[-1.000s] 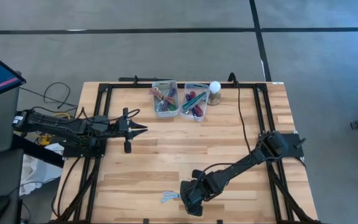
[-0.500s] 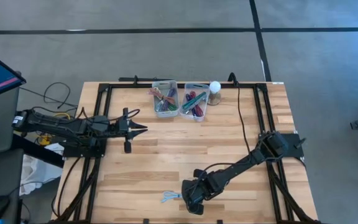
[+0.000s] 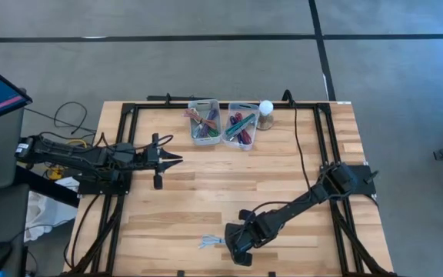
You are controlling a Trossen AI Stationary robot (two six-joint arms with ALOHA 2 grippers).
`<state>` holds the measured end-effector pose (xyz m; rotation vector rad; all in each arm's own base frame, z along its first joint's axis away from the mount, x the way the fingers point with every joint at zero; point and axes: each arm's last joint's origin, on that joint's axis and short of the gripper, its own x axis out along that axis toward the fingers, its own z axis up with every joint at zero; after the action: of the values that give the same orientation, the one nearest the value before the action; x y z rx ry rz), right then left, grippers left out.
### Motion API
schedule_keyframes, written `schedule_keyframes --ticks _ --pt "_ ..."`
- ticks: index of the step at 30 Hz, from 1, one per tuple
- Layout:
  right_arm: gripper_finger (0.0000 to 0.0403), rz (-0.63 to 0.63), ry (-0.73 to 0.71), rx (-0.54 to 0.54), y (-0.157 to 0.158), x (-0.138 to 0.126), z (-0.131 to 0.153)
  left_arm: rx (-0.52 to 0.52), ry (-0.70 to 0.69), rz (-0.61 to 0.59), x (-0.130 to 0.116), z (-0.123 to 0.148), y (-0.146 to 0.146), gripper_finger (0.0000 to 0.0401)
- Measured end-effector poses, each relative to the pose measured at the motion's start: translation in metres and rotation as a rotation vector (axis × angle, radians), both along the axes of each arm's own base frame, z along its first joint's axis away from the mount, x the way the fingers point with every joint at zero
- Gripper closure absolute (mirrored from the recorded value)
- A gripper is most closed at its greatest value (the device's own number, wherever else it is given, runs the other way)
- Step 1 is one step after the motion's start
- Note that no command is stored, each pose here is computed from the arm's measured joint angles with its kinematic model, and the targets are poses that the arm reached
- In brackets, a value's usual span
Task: Pick & Place USB Port
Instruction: Put the blue charger cable into the white bin
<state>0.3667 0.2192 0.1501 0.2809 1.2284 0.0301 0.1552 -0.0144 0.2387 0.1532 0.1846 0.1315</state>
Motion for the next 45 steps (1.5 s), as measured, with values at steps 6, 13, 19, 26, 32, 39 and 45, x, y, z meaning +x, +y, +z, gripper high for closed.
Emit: schedule_keyframes --ticks 6,13,19,26,32,39,45 --pt "0.0402 -0.055 -0.041 -0.076 -0.017 0.000 0.020 0.000 0.000 0.000 0.000 0.000 0.000 0.0357" --pt "0.0402 -0.226 -0.194 -0.200 -0.059 0.006 0.064 0.000 0.000 0.000 0.000 0.000 0.000 0.0357" --pt "0.0403 -0.372 -0.228 -0.314 -0.103 0.010 0.084 0.000 0.000 0.000 0.000 0.000 0.000 0.0357" --pt "0.0403 -0.501 -0.238 -0.393 -0.161 0.022 0.089 0.000 0.000 0.000 0.000 0.000 0.000 0.0357" --pt "0.0403 -0.586 -0.297 -0.412 -0.208 0.034 0.093 0.000 0.000 0.000 0.000 0.000 0.000 0.0357" --pt "0.0403 -0.646 -0.451 -0.402 -0.250 0.048 0.105 0.000 0.000 0.000 0.000 0.000 0.000 0.0357" --pt "0.0403 -0.722 -0.484 -0.404 -0.283 0.049 0.105 0.000 -0.001 0.000 0.000 0.000 0.000 0.0357"
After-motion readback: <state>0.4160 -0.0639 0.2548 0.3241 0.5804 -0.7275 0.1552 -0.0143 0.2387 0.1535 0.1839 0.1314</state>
